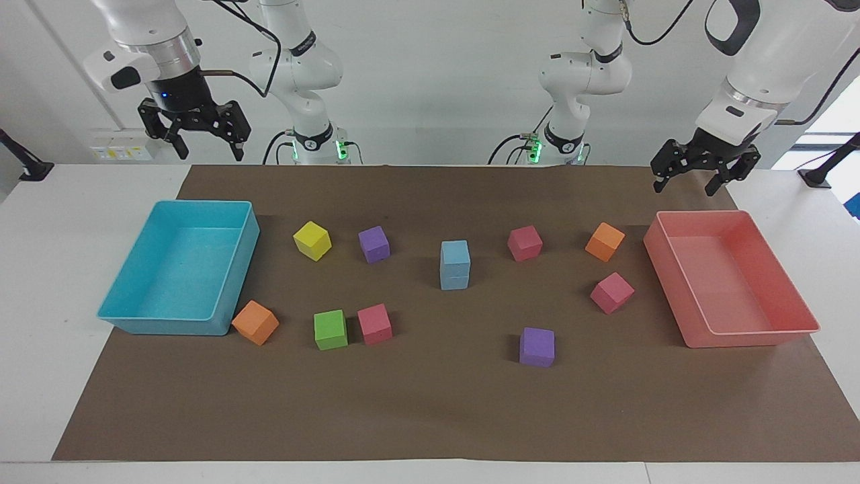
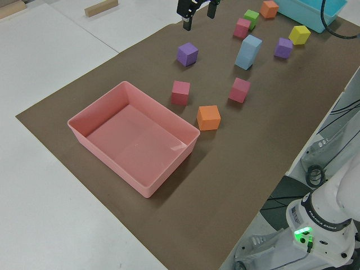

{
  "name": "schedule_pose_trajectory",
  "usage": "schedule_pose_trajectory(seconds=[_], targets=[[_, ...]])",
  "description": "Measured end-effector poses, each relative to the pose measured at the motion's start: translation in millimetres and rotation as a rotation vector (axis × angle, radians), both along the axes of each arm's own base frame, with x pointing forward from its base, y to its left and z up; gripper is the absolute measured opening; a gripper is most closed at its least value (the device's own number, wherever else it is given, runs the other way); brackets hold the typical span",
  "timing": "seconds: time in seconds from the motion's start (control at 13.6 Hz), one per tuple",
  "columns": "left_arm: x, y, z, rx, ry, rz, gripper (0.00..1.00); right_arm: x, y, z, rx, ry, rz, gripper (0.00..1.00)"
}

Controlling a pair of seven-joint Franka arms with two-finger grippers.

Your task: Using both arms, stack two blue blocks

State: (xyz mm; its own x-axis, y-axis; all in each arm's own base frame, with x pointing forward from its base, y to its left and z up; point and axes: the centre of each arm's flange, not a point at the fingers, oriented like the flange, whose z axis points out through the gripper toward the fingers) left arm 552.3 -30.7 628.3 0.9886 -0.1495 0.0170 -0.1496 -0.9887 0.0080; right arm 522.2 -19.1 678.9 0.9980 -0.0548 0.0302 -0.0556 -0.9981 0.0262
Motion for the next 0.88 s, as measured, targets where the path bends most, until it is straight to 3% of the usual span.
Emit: schedule_pose_trajectory(seconds=[0.59,0.88], targets=[[-4,0,-1,0.002,0.028,0.000,1.00,-6.6,1,7,0.001,0.010,0.044,1.00],[-6,1,-1,0.002,0.037,0.000,1.00,-11.8,3,4,0.015,0.053,0.046,1.00]])
